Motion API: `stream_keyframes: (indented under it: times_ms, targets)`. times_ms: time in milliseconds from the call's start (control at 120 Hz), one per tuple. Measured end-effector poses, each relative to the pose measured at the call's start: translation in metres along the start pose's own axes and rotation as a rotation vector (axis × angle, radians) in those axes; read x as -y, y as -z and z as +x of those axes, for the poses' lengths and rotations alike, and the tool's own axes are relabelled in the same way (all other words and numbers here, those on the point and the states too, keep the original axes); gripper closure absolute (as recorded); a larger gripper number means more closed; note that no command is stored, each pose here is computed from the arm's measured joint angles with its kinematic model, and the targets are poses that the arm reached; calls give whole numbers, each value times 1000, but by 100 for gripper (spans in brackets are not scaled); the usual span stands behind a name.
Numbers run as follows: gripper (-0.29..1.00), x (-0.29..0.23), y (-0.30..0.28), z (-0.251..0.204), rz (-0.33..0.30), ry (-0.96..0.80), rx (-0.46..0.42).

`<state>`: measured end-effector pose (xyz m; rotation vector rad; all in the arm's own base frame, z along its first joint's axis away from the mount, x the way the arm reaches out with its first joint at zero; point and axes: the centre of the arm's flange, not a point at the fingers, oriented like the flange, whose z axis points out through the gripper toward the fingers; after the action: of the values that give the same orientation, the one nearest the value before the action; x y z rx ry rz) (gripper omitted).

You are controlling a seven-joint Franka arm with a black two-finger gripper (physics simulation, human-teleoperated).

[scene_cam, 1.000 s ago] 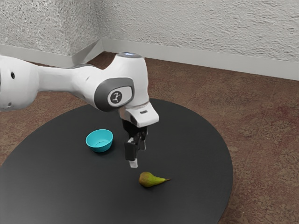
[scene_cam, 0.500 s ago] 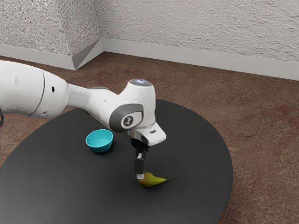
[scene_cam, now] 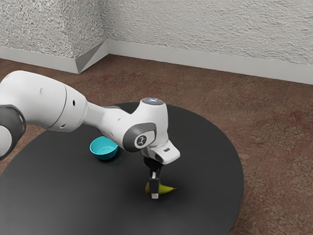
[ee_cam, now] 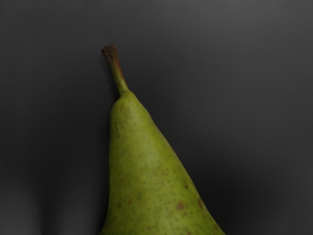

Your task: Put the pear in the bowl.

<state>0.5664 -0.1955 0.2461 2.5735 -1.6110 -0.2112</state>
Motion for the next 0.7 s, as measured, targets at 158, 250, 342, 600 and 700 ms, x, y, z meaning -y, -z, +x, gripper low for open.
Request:
stream_keyframes:
  times_ms: [158, 250, 342, 600, 700]
  targets:
    - [31, 0, -5, 1, -2, 9, 0]
    - [36, -1, -3, 0, 1, 12, -2]
    - [39, -5, 11, -2, 19, 12, -9]
    - [43, 8, 112, -56, 134, 88, -69]
    - [43, 38, 131, -103, 151, 168, -74]
